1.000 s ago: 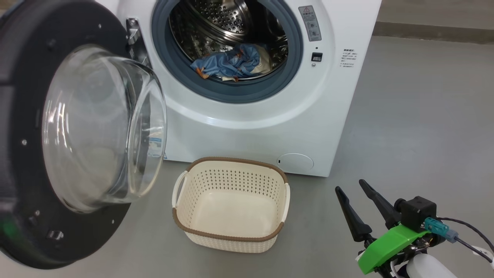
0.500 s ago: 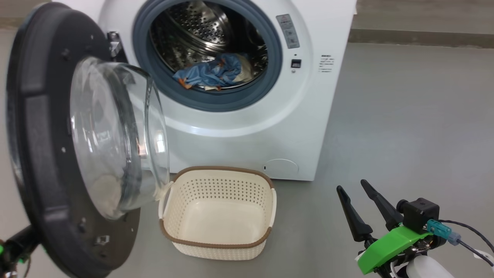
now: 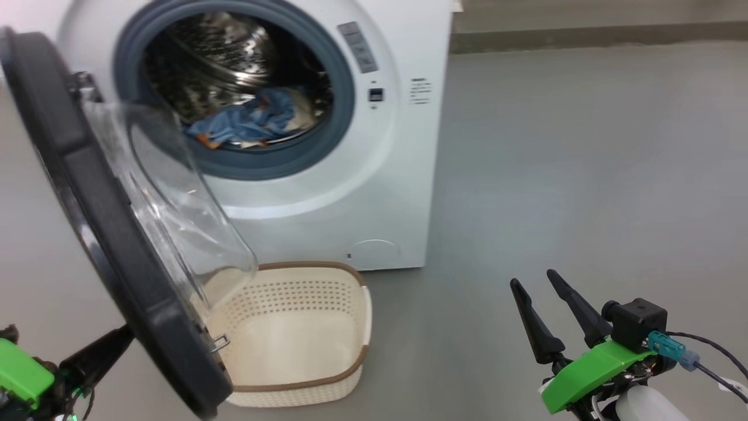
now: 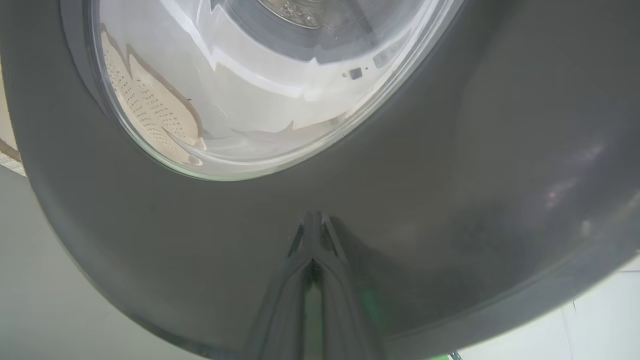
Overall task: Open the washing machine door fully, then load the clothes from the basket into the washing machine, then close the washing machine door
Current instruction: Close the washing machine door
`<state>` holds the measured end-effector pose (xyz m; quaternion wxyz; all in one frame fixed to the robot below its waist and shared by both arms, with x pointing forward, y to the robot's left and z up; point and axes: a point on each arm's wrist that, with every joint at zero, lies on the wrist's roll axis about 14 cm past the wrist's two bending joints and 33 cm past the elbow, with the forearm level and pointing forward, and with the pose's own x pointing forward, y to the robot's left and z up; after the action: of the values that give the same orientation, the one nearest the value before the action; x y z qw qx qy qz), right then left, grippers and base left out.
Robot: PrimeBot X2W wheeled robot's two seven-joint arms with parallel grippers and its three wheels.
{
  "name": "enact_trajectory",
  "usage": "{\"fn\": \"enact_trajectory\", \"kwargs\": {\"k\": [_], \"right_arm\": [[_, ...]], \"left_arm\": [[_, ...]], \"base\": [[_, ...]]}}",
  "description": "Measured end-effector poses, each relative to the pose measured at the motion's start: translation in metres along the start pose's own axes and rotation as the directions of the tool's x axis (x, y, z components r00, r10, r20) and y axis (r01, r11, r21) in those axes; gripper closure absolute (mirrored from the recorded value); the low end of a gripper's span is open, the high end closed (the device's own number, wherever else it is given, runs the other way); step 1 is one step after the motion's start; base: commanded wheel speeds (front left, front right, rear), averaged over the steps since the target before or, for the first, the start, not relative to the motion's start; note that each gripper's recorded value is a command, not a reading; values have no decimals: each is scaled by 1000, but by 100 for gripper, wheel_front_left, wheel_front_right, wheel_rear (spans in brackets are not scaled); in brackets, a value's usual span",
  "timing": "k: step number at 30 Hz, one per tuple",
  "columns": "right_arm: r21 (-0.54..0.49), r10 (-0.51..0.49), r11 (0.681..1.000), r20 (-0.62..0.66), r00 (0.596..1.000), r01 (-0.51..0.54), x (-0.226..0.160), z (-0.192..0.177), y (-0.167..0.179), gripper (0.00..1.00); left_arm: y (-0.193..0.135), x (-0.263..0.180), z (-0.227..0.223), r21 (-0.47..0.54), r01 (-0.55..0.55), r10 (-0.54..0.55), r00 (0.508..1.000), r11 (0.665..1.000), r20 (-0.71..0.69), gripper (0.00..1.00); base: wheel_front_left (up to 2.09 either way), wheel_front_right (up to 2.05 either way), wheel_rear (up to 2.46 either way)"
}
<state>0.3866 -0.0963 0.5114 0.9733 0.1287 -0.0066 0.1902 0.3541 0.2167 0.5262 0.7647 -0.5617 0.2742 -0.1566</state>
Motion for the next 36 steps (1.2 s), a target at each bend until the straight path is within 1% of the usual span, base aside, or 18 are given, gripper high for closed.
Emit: {"fn": "enact_trajectory", "kwargs": {"k": [8,14,20,26,35,36], "right_arm": [[-4,-112,994,23,993,112,-27,7,-32,0],[-4,-192,981,37,981,192,-49,11,-53,0],[-8,-248,969,43,968,249,-65,13,-68,0],[-5,-260,966,37,965,260,-65,11,-72,0],[0,-215,977,25,976,215,-50,7,-61,0],[0,-209,978,24,978,209,-48,7,-60,0]], "left_arm": [[-17,47,-17,12,35,-34,998,999,-61,100],[-27,77,-25,27,54,-51,995,998,-90,100],[-37,105,-34,31,81,-77,990,996,-115,100],[-42,116,-33,27,102,-98,990,994,-105,100],[-35,100,-16,31,87,-87,996,996,-17,100],[-35,98,-13,35,87,-87,996,996,-5,85]], "base": [[0,0,0],[0,0,0],[0,0,0],[0,0,0],[0,0,0],[0,0,0]]}}
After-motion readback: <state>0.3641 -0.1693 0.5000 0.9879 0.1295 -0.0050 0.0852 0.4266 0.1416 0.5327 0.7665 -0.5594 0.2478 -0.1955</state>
